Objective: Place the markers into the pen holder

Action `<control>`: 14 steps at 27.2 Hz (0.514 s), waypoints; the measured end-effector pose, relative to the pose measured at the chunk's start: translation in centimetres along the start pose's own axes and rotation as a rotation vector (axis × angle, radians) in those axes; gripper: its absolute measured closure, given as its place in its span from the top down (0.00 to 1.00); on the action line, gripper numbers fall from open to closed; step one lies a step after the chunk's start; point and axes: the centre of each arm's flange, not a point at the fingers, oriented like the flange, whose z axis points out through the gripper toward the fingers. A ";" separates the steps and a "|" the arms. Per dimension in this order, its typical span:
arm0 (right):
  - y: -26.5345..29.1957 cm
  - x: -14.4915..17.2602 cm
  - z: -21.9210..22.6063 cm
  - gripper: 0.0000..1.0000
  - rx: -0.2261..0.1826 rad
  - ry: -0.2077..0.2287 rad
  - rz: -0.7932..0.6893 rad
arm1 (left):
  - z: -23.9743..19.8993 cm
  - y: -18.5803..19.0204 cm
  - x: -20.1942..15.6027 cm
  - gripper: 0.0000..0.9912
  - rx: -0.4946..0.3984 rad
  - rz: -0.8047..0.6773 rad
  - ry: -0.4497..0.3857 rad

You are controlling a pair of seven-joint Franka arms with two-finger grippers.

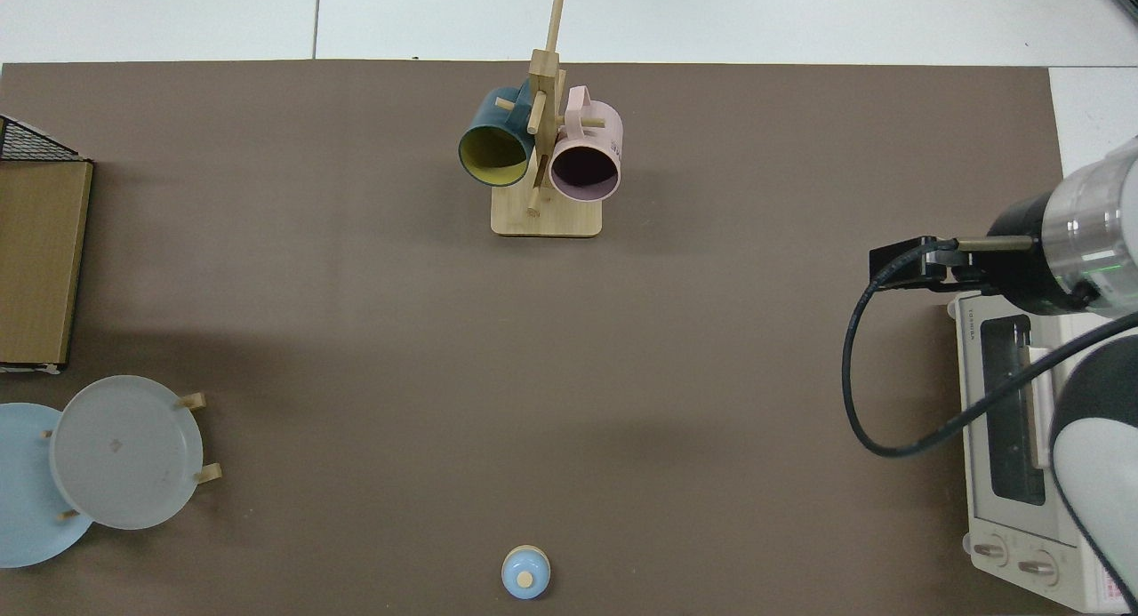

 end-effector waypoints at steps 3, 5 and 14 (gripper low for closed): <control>0.0 0.0 0.0 1.00 0.000 0.000 0.000 | 0.0 0.0 0.0 0.16 0.000 0.000 0.000; 0.0 0.0 0.0 1.00 0.000 0.000 0.000 | 0.0 0.0 0.0 0.16 -0.001 0.000 0.000; 0.0 0.0 0.0 1.00 0.000 0.000 0.000 | 0.1 0.0 -0.1 0.34 -0.002 -0.007 0.000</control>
